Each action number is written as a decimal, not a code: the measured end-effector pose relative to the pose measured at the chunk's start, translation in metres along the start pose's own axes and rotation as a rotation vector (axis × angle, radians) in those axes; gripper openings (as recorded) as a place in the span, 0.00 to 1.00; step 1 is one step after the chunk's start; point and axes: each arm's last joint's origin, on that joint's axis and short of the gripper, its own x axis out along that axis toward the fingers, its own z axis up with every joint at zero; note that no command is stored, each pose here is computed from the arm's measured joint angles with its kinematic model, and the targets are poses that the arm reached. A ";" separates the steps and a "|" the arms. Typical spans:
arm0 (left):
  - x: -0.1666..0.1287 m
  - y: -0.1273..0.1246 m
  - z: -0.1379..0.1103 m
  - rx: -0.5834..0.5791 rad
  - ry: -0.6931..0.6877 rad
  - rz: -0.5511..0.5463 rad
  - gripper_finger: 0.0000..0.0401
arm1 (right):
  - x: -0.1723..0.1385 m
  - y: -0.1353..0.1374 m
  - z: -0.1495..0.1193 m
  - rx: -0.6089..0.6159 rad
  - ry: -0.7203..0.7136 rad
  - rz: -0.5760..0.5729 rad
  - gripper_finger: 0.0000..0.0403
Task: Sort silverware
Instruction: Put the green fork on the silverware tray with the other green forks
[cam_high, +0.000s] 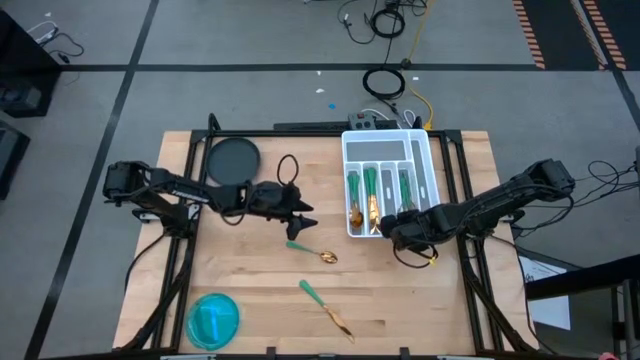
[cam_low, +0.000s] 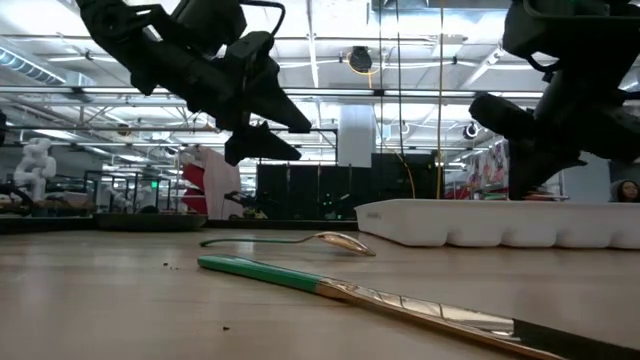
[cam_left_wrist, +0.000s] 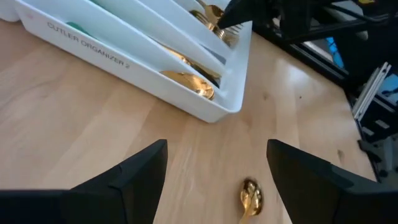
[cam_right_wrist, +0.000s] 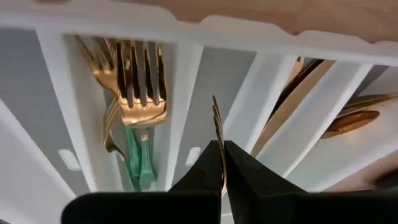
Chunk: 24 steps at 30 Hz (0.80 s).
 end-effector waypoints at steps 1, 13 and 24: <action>0.000 0.000 -0.001 -0.004 -0.009 -0.001 0.70 | 0.000 0.000 0.000 -0.012 0.001 0.004 0.00; 0.001 -0.014 -0.007 0.014 -0.081 0.098 0.70 | 0.009 0.033 0.004 -0.070 -0.022 0.064 0.00; 0.000 -0.015 -0.006 0.011 -0.122 0.164 0.70 | 0.014 0.040 0.006 -0.096 -0.012 0.040 0.00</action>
